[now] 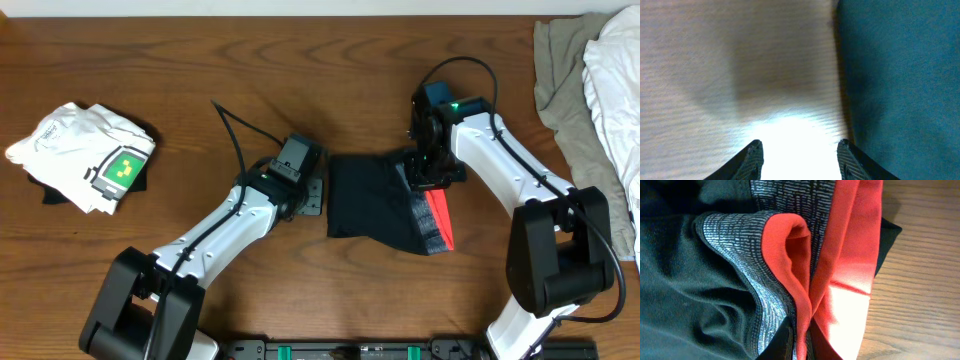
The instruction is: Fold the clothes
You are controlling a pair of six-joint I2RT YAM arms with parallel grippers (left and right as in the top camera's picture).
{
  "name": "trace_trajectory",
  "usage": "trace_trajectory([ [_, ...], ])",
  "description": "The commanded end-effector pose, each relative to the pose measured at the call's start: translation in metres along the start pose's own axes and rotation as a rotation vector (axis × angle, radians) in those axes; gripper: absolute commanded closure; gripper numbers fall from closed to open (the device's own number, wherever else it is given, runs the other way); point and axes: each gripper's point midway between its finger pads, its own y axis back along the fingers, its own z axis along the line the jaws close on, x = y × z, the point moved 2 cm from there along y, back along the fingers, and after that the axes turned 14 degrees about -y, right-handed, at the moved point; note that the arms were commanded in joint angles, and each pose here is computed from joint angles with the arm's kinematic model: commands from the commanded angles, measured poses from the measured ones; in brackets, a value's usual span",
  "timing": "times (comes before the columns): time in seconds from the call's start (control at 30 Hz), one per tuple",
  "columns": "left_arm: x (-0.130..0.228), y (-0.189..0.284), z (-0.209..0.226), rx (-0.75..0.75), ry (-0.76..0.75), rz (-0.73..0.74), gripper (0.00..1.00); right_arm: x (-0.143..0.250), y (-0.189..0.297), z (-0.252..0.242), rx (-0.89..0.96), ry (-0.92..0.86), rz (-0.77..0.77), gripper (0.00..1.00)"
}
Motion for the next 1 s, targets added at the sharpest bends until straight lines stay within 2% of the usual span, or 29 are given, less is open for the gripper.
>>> trace_trajectory([
  [0.0,-0.002,-0.004,-0.005,0.041,0.007,-0.014,0.51,-0.006,0.008,-0.009,0.040,-0.068,-0.054,0.93],
  [0.1,-0.013,-0.004,-0.012,0.056,-0.007,-0.066,0.52,-0.005,0.008,-0.008,0.042,-0.065,-0.051,0.92],
  [0.23,-0.025,-0.002,-0.031,0.104,-0.064,-0.127,0.63,-0.003,0.008,-0.004,0.041,-0.047,-0.051,0.92],
  [0.43,-0.034,0.000,-0.057,0.139,-0.122,-0.191,0.67,-0.001,0.008,0.001,0.040,-0.032,-0.054,0.91],
  [0.97,-0.006,-0.055,-0.062,0.172,-0.128,-0.052,0.67,0.000,0.008,-0.003,0.056,-0.061,-0.051,0.91],
])
